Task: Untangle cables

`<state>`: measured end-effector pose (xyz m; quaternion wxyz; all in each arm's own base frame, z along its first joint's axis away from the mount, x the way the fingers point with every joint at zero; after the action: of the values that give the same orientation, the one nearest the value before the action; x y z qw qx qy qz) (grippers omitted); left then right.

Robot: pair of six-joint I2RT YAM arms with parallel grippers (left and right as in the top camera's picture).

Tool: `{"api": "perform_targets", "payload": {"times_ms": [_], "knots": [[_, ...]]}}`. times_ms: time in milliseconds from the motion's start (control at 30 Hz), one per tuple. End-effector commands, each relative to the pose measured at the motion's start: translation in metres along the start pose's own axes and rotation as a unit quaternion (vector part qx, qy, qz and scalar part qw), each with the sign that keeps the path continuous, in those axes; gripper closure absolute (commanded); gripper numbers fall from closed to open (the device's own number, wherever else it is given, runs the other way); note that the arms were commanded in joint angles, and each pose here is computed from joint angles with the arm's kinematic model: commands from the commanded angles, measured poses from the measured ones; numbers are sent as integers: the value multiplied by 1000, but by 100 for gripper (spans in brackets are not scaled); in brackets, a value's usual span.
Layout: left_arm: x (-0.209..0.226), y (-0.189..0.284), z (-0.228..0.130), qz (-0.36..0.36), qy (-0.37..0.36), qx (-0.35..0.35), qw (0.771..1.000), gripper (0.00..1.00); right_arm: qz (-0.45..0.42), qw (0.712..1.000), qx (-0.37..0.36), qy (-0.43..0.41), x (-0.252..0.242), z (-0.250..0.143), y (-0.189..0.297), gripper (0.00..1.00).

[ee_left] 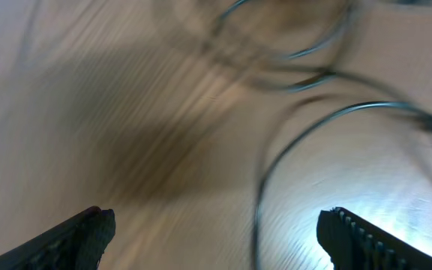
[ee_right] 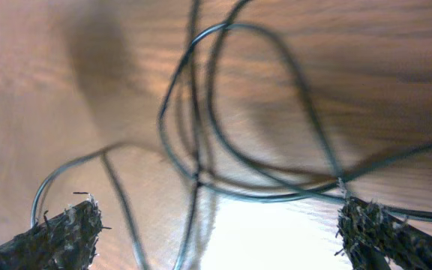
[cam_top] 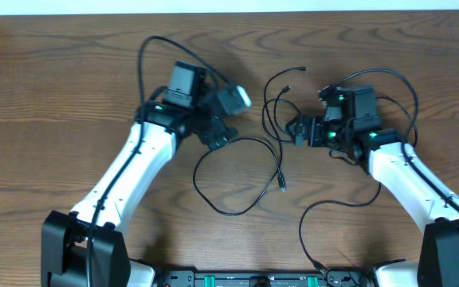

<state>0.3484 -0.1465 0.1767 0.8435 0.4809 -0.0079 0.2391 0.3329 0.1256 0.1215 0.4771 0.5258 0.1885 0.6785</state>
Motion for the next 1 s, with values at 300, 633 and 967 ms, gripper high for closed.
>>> {"api": "perform_targets", "payload": {"times_ms": [300, 633, 967], "knots": [[65, 31, -81, 111, 264, 65, 956, 9, 5, 994, 59, 90, 25, -46, -16, 1], [72, 41, -105, 117, 296, 82, 945, 9, -4, 995, 68, 76, 3, -73, -31, 1], [71, 38, -107, 114, 297, 85, 944, 9, 17, 996, 63, 67, 5, -85, -58, 1]]}}
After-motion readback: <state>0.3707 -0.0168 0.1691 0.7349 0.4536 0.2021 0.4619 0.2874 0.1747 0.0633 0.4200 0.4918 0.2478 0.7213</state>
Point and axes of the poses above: each gripper's point midway between its finger pads, its own y axis back along the fingers, its own x axis along the line the jaws close on, z = x × y, the point moved 5 cm from there along y, back along the fingers, and after that the axes turned 11 degrees about -y, right-handed, at the moved point
